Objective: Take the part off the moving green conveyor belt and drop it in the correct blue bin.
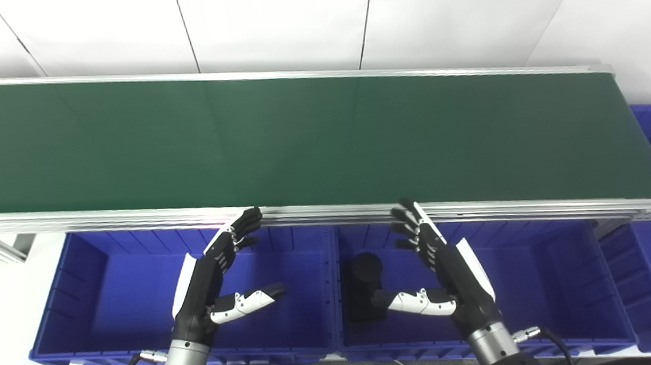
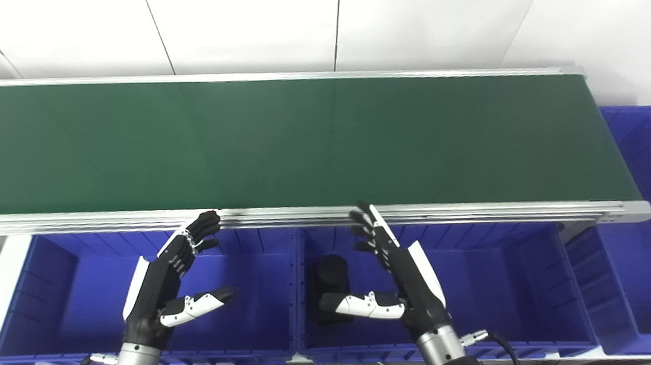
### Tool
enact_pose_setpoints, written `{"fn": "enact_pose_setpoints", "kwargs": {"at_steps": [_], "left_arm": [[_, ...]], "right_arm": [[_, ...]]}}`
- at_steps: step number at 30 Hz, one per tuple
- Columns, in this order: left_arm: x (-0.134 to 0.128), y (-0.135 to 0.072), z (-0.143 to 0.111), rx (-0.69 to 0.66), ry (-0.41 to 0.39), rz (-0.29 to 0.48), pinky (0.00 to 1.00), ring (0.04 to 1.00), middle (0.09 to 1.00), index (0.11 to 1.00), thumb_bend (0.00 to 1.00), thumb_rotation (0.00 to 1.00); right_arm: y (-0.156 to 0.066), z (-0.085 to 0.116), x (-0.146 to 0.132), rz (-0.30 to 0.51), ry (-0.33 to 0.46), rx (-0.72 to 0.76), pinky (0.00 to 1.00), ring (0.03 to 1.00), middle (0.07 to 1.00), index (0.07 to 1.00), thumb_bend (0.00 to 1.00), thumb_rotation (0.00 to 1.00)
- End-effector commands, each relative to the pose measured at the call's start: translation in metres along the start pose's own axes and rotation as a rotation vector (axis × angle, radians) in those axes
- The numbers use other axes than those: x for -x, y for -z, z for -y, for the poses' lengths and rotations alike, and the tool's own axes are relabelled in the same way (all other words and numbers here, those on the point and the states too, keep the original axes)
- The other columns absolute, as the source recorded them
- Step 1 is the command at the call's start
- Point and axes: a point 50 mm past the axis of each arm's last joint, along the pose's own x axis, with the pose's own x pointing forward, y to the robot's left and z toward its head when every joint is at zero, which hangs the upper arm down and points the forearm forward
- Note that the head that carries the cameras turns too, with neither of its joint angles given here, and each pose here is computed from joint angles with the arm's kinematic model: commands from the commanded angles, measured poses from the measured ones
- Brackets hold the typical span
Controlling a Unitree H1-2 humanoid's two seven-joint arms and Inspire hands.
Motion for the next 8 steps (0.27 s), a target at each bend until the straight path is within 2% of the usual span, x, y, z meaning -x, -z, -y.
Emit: {"fn": "enact_pose_setpoints", "kwargs": {"at_steps": [1,8], "left_arm": [[-0.005,-0.008,-0.001,-0.017,0.015,0.059,0.78,0.841,0.857,0.849,0.81,0.38],[-0.018,-0.006,-0.003,-0.083,0.06,0.074,0.76,0.829,0.846,0.834,0.78,0.33]], "right_arm": [[-0.01,0.001,0.001,0.097,0.002,-0.006,0.79,0.866,0.893,0.959,0.95,0.33],[-0.003,-0.008,0.01,0.092,0.072,-0.026,0.75,0.825,0.872,0.923,0.92,0.3]]}}
